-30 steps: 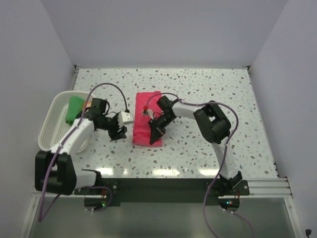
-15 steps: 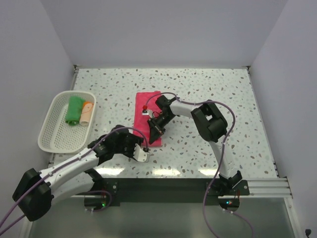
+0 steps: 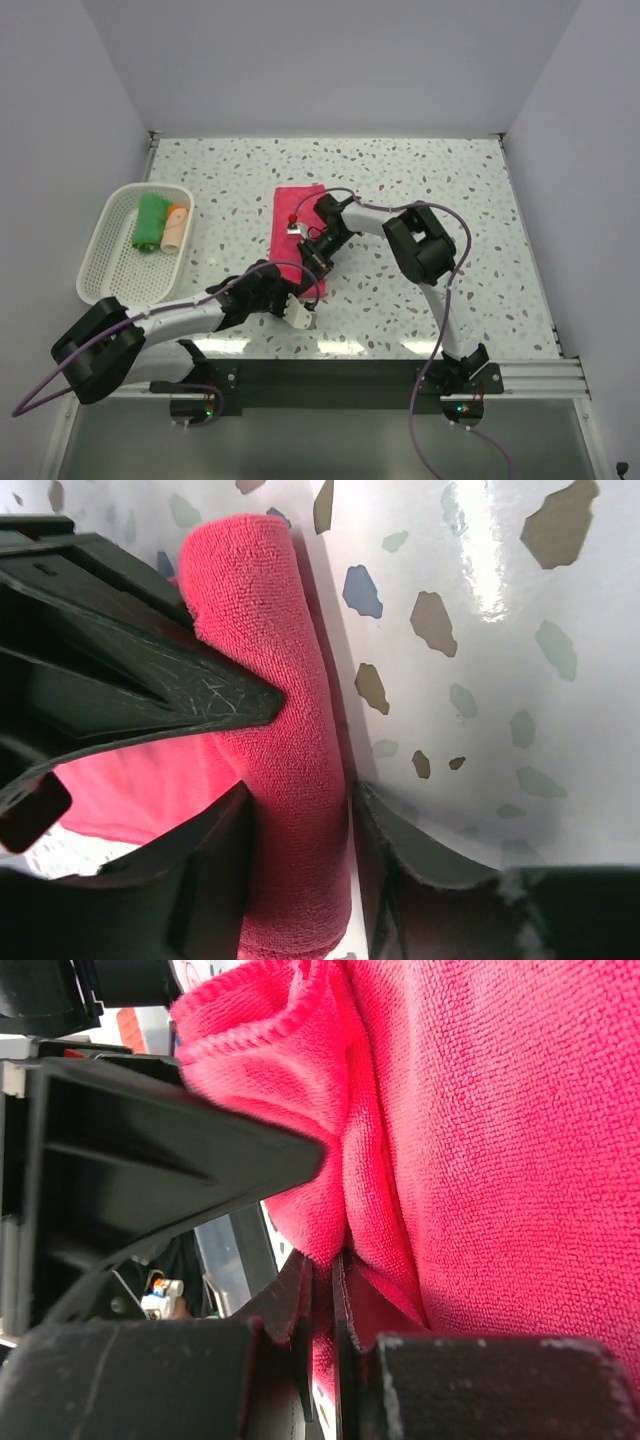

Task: Roll the towels
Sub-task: Roll the towel

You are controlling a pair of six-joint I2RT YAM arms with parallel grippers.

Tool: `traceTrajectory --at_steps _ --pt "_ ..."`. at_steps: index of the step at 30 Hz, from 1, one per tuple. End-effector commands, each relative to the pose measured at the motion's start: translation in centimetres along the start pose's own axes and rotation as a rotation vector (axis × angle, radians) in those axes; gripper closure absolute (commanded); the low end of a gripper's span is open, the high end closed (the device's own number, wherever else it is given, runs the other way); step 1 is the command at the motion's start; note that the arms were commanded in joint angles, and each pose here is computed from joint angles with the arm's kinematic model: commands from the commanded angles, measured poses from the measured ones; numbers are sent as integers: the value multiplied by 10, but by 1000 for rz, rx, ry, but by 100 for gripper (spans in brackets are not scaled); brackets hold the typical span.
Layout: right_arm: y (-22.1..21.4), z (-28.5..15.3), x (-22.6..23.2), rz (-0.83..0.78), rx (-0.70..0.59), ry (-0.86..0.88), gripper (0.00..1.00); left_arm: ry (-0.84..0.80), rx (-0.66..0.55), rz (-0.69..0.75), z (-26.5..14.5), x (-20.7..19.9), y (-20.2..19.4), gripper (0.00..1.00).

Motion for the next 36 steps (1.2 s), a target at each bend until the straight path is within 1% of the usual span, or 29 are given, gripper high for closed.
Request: traceTrajectory --at_steps 1,3,4,5,7,9,10,11,12,15,16,17,19,20,21,22,23,24,25,26,27,29,30,31,32,33,34,35,36 --pt "-19 9 -21 58 69 -64 100 -35 12 -49 7 -4 -3 57" --pt "-17 7 -17 50 62 -61 100 -133 41 -124 4 -16 -13 63" --pt "-17 7 -16 46 63 -59 100 -160 1 -157 3 -14 -4 69" --pt "-14 3 -14 33 56 -65 100 -205 13 -183 0 -21 -7 71" --pt "-11 -1 -12 24 46 -75 100 -262 -7 -209 -3 -25 -1 79" --pt "-4 -11 -8 -1 25 -94 89 -354 12 -248 -6 -41 -4 85" --pt "-2 -15 -7 -12 16 -98 77 -383 -8 -259 -7 -39 1 87" --pt "1 -23 -6 -19 -3 -103 71 -456 21 -286 -8 -51 -3 88" --pt "8 -33 0 -45 -27 -118 62 -480 27 -313 -9 -52 -5 90" --pt "25 -64 4 -90 -88 -192 54 -558 -1 -405 -9 -50 -1 93" --pt "25 -73 7 -94 -81 -208 53 -556 -15 -420 -8 -41 2 94" --pt "29 -90 5 -96 -102 -234 52 -605 3 -455 -9 -46 -1 94" --pt "39 -118 15 -131 -149 -264 51 -620 -19 -496 -8 -32 1 93" --pt "41 -136 15 -132 -188 -287 51 -675 6 -533 -8 -38 -1 92" --pt "40 -147 16 -138 -207 -308 50 -669 -17 -558 -6 -23 1 91" --pt "42 -164 23 -174 -245 -342 50 -691 -14 -579 -5 -20 0 91" --pt "41 -172 27 -196 -258 -366 50 -759 22 -633 -3 -28 -5 90" --pt "35 -174 28 -205 -256 -381 48 -752 -4 -666 0 -13 -4 89" --pt "29 -180 35 -259 -248 -416 47 -801 22 -730 3 -18 -13 86" --pt "30 -185 41 -297 -254 -438 47 -807 24 -754 5 -14 -17 86" --pt "22 -182 41 -301 -244 -440 46 -795 6 -759 10 -2 -19 84" --pt "22 -192 56 -381 -279 -493 44 -826 24 -809 17 -2 -30 83" --pt "14 -187 57 -387 -276 -495 42 -803 10 -814 21 13 -36 82" --pt "17 -187 59 -431 -294 -510 41 -810 7 -825 24 17 -38 82" --pt "10 -185 64 -456 -296 -534 41 -860 25 -876 26 11 -46 81" --pt "9 -181 66 -486 -285 -554 42 -850 1 -863 32 25 -46 80" --pt "15 -166 71 -564 -263 -578 43 -884 9 -887 31 24 -46 79" --pt "11 -161 61 -570 -209 -684 48 -912 17 -907 38 20 -51 79" --pt "12 -151 63 -616 -175 -714 50 -901 11 -905 42 28 -53 79"
Point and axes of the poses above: each gripper's point midway between its finger pads, its own z axis out along the fingers, its own x axis along the line the jaws close on, y = z × x, the point moved 3 cm from there along -z, back along the fingers, and after that the axes turned 8 degrees about -z, right-handed, at the moved point
